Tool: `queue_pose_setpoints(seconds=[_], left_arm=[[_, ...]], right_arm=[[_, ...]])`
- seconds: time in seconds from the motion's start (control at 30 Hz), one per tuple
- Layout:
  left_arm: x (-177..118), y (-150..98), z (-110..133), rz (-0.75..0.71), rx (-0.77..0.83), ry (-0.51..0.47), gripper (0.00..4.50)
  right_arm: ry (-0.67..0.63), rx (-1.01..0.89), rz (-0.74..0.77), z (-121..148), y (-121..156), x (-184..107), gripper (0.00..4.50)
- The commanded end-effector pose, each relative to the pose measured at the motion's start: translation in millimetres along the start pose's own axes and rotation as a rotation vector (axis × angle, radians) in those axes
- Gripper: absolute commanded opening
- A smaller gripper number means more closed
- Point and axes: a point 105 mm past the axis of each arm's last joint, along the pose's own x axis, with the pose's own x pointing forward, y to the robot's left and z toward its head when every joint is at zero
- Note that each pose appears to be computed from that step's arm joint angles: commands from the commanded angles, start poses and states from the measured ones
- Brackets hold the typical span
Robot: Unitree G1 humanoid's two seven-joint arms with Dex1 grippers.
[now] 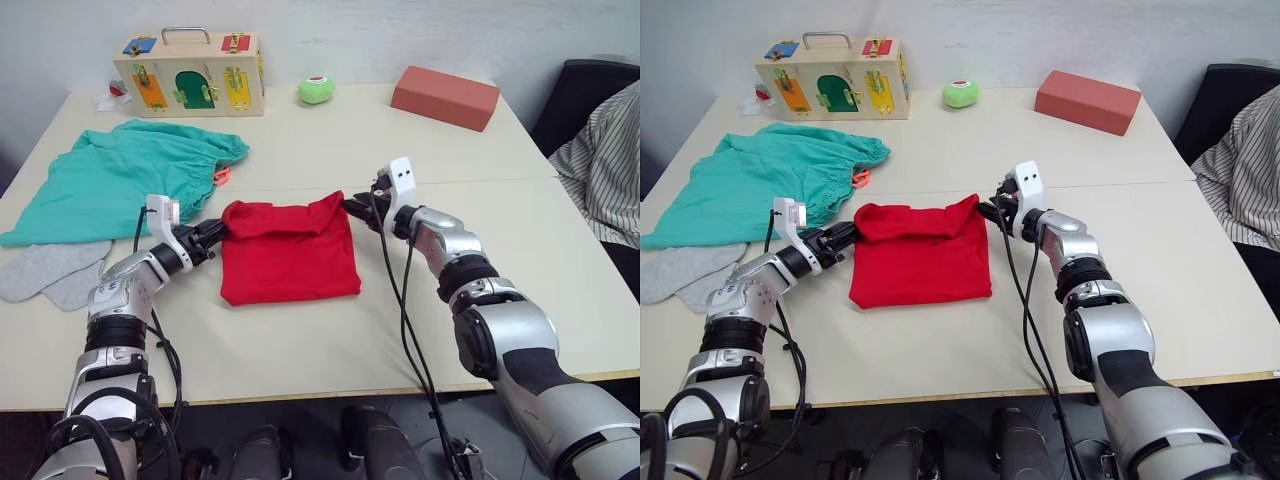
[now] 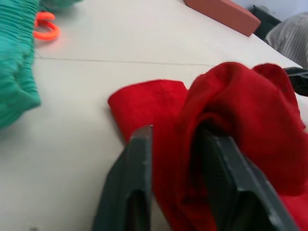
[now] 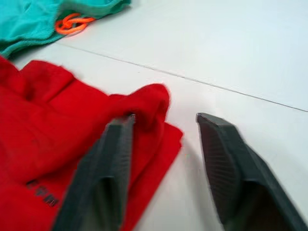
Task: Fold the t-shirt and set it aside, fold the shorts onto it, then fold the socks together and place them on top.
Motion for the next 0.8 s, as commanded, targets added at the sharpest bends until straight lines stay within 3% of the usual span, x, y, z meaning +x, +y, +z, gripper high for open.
queue_pose_setpoints(seconds=[0.03, 0.13, 0.2, 0.4, 0.57, 0.7, 0.8], left_arm=[[-0.9, 10.9, 23.9, 0.092, 0.014, -0.095, 2.87], [-2.7, 17.1, 33.9, 0.145, 0.002, -0.157, 3.88], [-4.9, 20.3, 38.2, 0.174, 0.008, -0.172, 4.48], [-33.9, -17.9, 48.4, -0.056, 0.339, -0.154, 4.48], [-70.4, -61.3, 12.9, -0.370, 0.684, 0.053, 4.48], [-80.7, -79.3, -15.2, -0.511, 0.774, 0.173, 4.48], [-73.9, -77.6, -33.9, -0.512, 0.850, 0.240, 4.48]], right_arm=[[-0.082, 0.049, -0.046, 17.6, -9.2, -4.7, 3.37], [-0.112, 0.075, -0.066, 20.2, -13.4, -7.9, 4.40], [-0.154, 0.046, -0.028, 27.2, -9.8, -11.2, 4.50], [-0.277, -0.354, 0.324, 43.9, 37.5, -56.1, 4.50], [-0.111, -0.613, 0.693, -3.4, 89.3, -99.3, 4.50], [-0.040, -0.655, 0.744, -31.4, 105.6, -101.2, 4.50], [0.006, -0.737, 0.690, -49.4, 102.9, -89.6, 4.50]])
